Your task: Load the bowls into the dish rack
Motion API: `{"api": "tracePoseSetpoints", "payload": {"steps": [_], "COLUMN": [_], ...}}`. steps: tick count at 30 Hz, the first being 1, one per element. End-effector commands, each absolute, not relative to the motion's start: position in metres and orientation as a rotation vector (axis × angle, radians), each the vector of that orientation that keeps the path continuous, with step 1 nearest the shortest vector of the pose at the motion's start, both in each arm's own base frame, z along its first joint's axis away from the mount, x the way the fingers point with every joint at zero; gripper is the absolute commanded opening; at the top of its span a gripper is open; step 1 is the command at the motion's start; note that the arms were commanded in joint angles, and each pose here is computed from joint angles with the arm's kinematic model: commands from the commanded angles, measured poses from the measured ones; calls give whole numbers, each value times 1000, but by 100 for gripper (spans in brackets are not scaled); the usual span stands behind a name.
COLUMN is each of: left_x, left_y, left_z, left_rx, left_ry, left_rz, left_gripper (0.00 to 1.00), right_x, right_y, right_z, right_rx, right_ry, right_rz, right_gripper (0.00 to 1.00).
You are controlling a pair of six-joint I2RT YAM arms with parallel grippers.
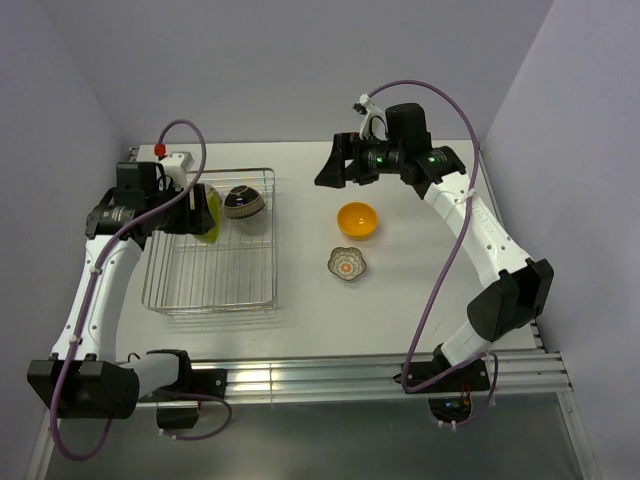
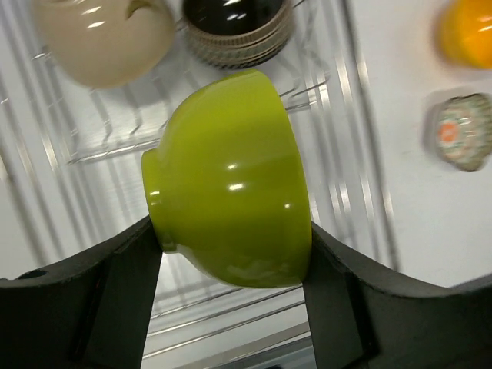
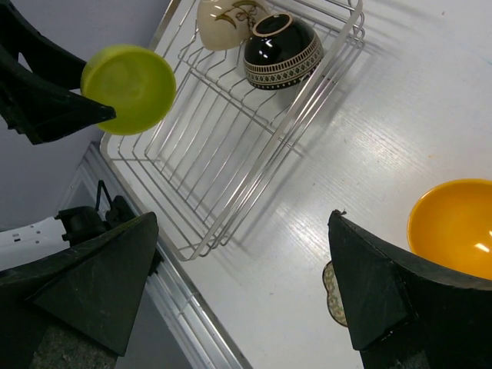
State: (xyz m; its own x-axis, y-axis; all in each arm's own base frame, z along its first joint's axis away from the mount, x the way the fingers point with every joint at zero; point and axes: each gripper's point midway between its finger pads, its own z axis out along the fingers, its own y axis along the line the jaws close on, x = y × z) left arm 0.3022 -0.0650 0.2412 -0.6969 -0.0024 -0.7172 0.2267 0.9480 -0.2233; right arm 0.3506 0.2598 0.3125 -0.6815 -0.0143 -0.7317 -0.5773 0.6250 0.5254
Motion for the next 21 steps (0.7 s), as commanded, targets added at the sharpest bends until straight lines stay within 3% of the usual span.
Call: {"api": "tracePoseSetpoints", "payload": {"steps": [1,21], "left_x": [295,278], "left_y": [-28,28], "left_z": [240,156], "left_rx": [240,193], "left_ry": [2333,2614], "left_rz": [-106,287], "left_gripper": [0,0], "right_x": [350,353], "right_y": [256,253], "right_z": [327,316], "right_rx": [-480,-474], "right_ry": [2089,2131], "right_rz": [987,959], "right_gripper": [98,98]}}
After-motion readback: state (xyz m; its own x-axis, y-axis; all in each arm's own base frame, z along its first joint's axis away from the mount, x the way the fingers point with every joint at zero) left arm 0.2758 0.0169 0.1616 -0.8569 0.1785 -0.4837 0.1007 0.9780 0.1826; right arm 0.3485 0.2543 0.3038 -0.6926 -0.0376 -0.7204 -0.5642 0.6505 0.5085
